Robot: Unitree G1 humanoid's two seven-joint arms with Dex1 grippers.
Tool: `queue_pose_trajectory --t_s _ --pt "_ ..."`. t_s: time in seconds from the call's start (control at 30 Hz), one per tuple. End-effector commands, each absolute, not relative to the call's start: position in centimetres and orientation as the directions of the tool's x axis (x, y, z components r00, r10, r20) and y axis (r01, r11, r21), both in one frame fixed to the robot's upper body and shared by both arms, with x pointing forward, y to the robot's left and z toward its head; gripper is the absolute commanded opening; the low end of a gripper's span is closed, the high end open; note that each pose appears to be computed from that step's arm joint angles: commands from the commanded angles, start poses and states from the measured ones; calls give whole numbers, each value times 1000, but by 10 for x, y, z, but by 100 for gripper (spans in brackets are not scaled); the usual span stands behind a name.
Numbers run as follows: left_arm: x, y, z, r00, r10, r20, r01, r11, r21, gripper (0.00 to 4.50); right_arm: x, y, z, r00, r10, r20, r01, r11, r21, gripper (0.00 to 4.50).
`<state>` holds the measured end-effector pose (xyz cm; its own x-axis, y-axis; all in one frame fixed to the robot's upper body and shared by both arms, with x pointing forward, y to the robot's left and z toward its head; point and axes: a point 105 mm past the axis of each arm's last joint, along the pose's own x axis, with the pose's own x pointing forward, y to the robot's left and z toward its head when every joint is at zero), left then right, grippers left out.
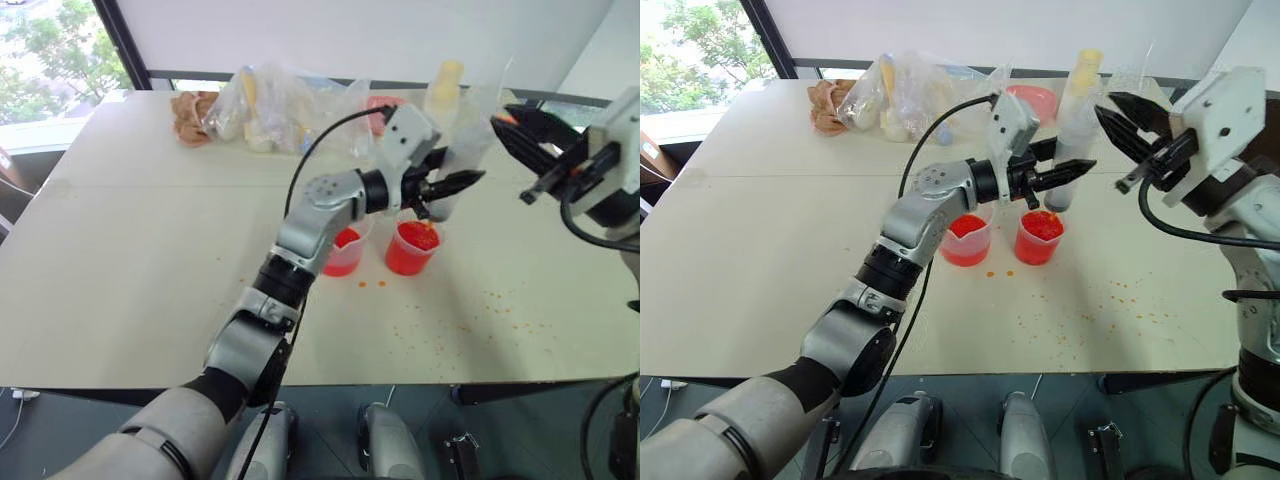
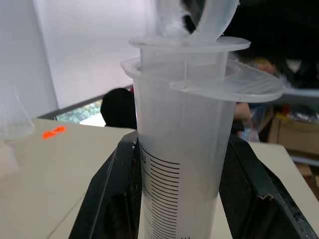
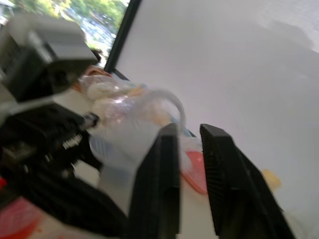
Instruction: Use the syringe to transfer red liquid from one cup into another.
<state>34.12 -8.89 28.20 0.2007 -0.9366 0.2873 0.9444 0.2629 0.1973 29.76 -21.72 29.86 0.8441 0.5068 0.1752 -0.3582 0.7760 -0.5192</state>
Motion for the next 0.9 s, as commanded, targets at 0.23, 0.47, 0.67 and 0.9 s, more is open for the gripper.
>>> queue_pose_trajectory --t_s 0.23,0.47,0.67,0.9 --pt "304 -79 339 126 -948 293 921 222 321 159 254 -250 328 836 480 266 -372 852 -370 288" --pt "358 -19 382 472 -860 193 875 484 19 159 246 -262 296 864 501 56 -443 808 -389 288" --pt "394 81 382 736 -654 -177 602 751 -272 159 239 -204 284 653 753 -83 -716 577 -394 288" --pt "397 150 317 739 -438 -512 294 893 -341 159 237 -148 280 404 911 -81 -856 346 -384 288"
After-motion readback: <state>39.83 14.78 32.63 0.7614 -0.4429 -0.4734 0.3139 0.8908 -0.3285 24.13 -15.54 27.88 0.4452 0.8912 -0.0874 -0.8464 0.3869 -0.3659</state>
